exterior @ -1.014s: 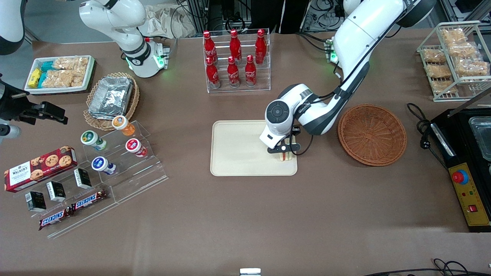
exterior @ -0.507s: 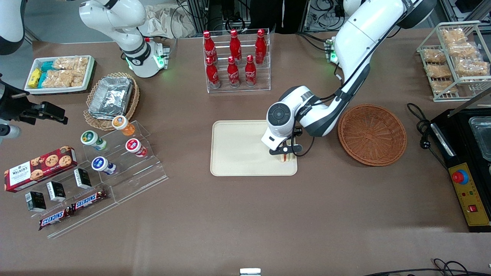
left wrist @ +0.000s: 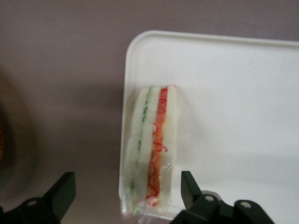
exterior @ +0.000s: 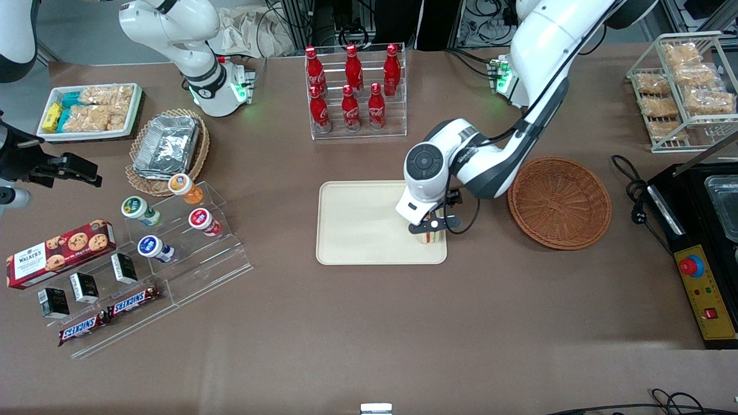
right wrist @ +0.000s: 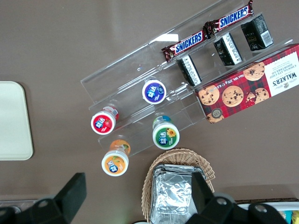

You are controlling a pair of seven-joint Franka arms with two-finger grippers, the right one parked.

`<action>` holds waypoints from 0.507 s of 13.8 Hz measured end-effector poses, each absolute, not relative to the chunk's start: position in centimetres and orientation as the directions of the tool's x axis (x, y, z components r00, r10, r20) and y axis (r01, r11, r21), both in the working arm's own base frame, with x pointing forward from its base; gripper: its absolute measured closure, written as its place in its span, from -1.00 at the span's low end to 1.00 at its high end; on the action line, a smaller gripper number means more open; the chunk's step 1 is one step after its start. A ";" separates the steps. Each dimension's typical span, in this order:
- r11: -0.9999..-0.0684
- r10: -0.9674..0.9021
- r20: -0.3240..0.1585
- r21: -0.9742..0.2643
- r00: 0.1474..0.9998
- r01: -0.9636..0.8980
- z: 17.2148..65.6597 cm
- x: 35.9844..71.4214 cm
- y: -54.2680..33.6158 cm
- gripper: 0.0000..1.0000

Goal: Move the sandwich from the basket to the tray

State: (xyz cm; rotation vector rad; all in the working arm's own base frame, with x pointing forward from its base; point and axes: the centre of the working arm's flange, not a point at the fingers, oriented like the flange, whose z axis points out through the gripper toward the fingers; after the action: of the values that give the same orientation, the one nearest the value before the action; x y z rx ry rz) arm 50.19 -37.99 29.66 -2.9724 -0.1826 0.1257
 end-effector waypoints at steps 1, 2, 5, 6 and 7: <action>-0.978 0.143 -0.063 -0.159 0.988 0.132 31.4 50.7 -37.3 -1.00; -0.979 0.153 -0.057 -0.148 0.987 0.143 33.1 51.0 -36.8 -1.00; -0.977 0.185 -0.046 -0.116 0.982 0.179 37.3 52.1 -35.4 -1.00; -0.975 0.191 -0.047 -0.121 0.980 0.185 38.3 52.5 -34.9 -1.00; -0.975 0.191 -0.050 -0.127 0.980 0.183 39.1 53.0 -34.0 -1.00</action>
State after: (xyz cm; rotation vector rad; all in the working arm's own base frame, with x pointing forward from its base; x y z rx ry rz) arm 52.96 -34.02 39.11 -3.0042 -0.2847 0.0931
